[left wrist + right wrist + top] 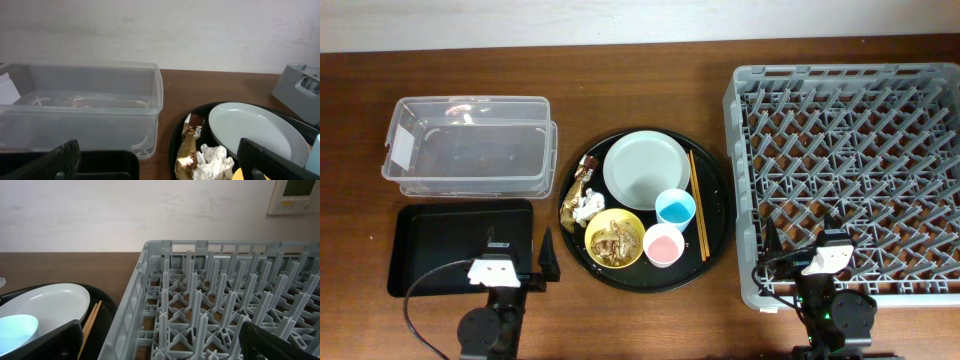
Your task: Sort waste into correct bins and load items into the dishwasher rack
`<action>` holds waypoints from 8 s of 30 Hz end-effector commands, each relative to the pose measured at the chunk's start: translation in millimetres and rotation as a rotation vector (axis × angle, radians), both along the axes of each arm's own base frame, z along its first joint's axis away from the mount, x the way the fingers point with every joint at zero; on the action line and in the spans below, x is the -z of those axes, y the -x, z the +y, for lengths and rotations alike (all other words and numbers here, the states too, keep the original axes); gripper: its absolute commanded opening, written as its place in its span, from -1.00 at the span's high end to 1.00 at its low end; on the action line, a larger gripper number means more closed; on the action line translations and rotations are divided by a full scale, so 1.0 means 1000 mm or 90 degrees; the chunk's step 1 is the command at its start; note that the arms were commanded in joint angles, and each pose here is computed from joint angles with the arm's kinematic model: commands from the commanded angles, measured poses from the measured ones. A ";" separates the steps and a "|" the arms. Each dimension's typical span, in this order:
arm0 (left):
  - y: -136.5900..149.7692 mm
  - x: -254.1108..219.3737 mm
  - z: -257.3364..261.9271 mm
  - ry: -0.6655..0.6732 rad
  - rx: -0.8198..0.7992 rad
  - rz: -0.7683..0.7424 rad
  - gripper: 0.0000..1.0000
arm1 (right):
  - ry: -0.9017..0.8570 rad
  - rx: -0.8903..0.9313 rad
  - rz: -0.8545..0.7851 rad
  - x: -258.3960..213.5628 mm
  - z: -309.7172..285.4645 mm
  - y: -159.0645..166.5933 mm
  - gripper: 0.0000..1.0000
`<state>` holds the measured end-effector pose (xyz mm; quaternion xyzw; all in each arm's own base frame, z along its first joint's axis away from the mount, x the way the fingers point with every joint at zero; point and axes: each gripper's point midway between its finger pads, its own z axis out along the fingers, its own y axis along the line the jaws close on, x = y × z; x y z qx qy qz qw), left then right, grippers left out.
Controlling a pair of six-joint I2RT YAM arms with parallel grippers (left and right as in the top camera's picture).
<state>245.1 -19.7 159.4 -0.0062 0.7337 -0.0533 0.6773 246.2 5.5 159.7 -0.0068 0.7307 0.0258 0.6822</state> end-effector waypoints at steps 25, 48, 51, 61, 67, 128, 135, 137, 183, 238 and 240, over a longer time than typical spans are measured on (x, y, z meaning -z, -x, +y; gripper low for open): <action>0.012 -0.177 -0.030 0.027 0.115 0.080 -0.99 | -0.142 -0.271 0.325 -0.161 0.076 0.022 -0.97; -0.003 0.095 -0.223 -0.203 0.270 0.803 0.13 | -0.241 -0.085 0.685 -0.063 0.050 0.055 -0.97; -0.006 0.099 -0.228 -0.200 0.275 0.797 0.75 | -0.246 -0.080 0.719 -0.055 0.050 0.056 -0.97; -0.010 -0.098 -0.236 0.164 0.526 0.682 0.99 | -0.211 -0.259 0.570 -0.125 0.080 0.045 -0.96; 0.030 -0.202 -0.261 0.313 0.980 0.508 0.99 | -0.271 -0.772 0.313 -0.229 0.156 0.077 -0.93; -0.045 0.023 -0.236 -0.165 0.287 0.715 -0.58 | -0.253 0.038 0.605 -0.152 0.014 0.072 -0.97; -0.053 0.110 -0.271 -0.196 0.309 0.783 0.55 | -0.253 0.038 0.606 -0.152 0.014 0.072 -0.97; -0.054 0.093 -0.267 -0.193 0.303 0.786 0.99 | -0.249 0.036 0.608 -0.151 0.014 0.073 -0.97; -0.004 -0.182 -0.206 0.059 0.585 0.494 -1.00 | -0.429 0.490 0.851 -0.056 -0.142 0.011 0.14; 0.063 -0.227 0.002 -0.017 -0.044 0.321 -1.00 | -0.168 0.131 0.846 0.023 0.126 -0.121 0.91; 0.063 -0.227 0.002 -0.017 -0.044 0.321 -1.00 | -0.182 0.151 0.729 -0.037 0.093 -0.121 0.92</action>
